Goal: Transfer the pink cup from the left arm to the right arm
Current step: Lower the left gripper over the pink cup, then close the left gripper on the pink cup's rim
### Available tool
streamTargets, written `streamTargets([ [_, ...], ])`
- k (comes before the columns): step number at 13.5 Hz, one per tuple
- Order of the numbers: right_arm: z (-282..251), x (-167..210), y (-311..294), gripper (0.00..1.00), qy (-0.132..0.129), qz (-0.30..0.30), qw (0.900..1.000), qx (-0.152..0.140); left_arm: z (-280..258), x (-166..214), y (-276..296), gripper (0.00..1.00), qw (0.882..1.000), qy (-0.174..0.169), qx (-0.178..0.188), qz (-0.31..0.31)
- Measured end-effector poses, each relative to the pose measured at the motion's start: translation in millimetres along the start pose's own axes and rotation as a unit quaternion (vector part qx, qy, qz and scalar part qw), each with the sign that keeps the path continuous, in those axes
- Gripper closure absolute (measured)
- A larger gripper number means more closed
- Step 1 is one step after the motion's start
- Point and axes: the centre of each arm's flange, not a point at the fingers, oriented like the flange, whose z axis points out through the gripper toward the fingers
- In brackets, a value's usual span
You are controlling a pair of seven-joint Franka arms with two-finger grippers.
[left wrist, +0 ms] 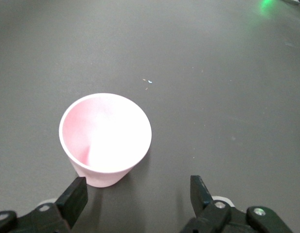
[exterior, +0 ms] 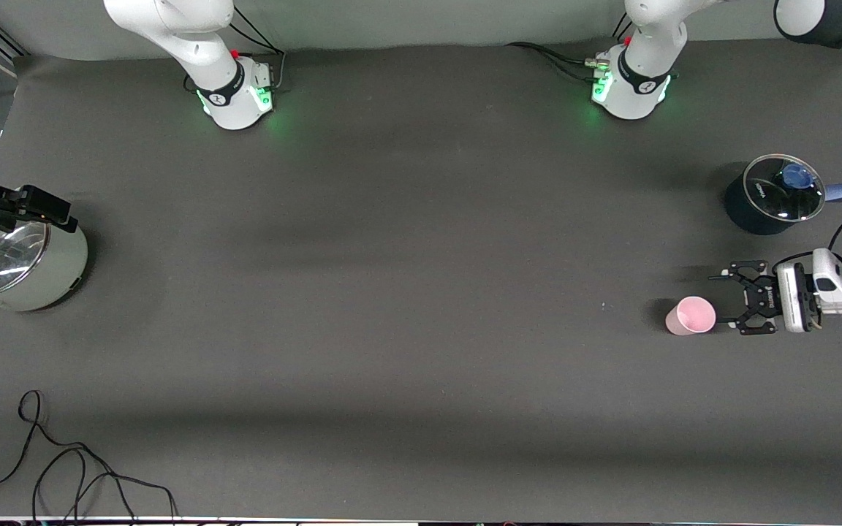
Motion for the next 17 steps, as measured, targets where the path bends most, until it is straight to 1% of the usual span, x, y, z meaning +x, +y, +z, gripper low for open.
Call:
streamTargets([
  [4, 3, 2, -1, 0.00, -0.003, -0.001, 1.000, 0.000, 0, -8, 0, 0.05, 1.000, 0.011, 0.007, 0.004],
  [7, 3, 2, -2, 0.00, -0.003, -0.002, 1.000, 0.000, 4, -7, -5, 0.03, 0.999, 0.038, 0.029, 0.021],
  [10, 3, 2, -3, 0.00, -0.002, -0.002, 1.000, 0.000, 14, -12, -10, 0.01, 0.997, 0.049, 0.040, 0.034],
  [13, 4, 3, -3, 0.00, -0.003, -0.002, 1.000, 0.000, 18, -15, -14, 0.00, 0.995, 0.066, 0.058, 0.055],
  [17, 8, 6, -1, 0.00, -0.007, -0.001, 1.000, 0.000, 28, -19, -17, 0.00, 0.993, 0.085, 0.064, 0.054],
])
